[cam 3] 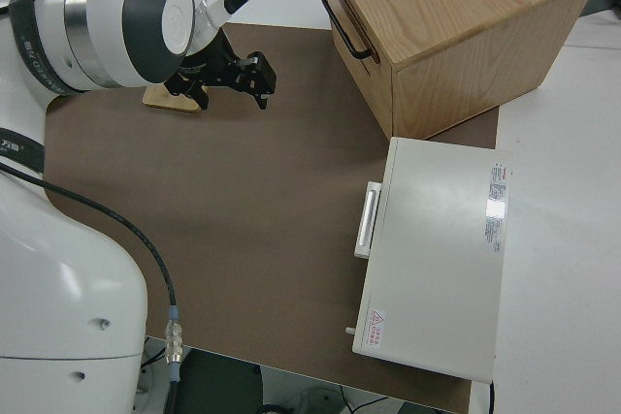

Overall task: Pick gray plate from low plate rack and place it on table with left arm
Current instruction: 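Move the left gripper toward the gray plate in the low rack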

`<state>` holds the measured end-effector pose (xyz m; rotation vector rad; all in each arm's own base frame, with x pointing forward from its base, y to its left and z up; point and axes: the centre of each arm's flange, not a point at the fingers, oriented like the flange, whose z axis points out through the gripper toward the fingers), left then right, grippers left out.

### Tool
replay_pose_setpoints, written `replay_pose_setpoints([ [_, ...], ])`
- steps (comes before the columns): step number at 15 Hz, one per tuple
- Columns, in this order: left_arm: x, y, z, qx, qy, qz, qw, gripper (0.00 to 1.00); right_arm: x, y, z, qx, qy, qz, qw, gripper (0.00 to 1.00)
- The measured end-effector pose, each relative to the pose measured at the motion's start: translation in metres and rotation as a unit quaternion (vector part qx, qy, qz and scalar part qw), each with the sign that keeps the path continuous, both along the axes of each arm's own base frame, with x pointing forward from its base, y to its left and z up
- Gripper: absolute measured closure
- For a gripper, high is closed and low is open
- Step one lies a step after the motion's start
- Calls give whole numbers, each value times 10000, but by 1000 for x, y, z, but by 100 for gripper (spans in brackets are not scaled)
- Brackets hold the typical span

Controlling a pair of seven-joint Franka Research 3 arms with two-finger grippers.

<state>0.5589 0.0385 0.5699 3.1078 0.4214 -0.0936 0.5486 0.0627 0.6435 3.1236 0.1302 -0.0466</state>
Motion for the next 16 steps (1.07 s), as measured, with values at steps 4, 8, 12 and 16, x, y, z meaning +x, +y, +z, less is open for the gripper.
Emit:
replay_pose_setpoints([
  [4, -4, -8, 19, 18, -181, -892, 9959, 0, 0, 0, 0, 0, 0, 0, 10000, 1],
  [8, -15, -15, 40, 78, -352, -1160, 9926, 0, 0, 0, 0, 0, 0, 0, 10000, 1],
  [12, -23, -18, 40, 50, -150, -1188, 9928, 0, 0, 0, 0, 0, 0, 0, 10000, 1],
  [16, -24, -14, 35, 38, -74, -1151, 9933, 0, 0, 0, 0, 0, 0, 0, 10000, 1],
])
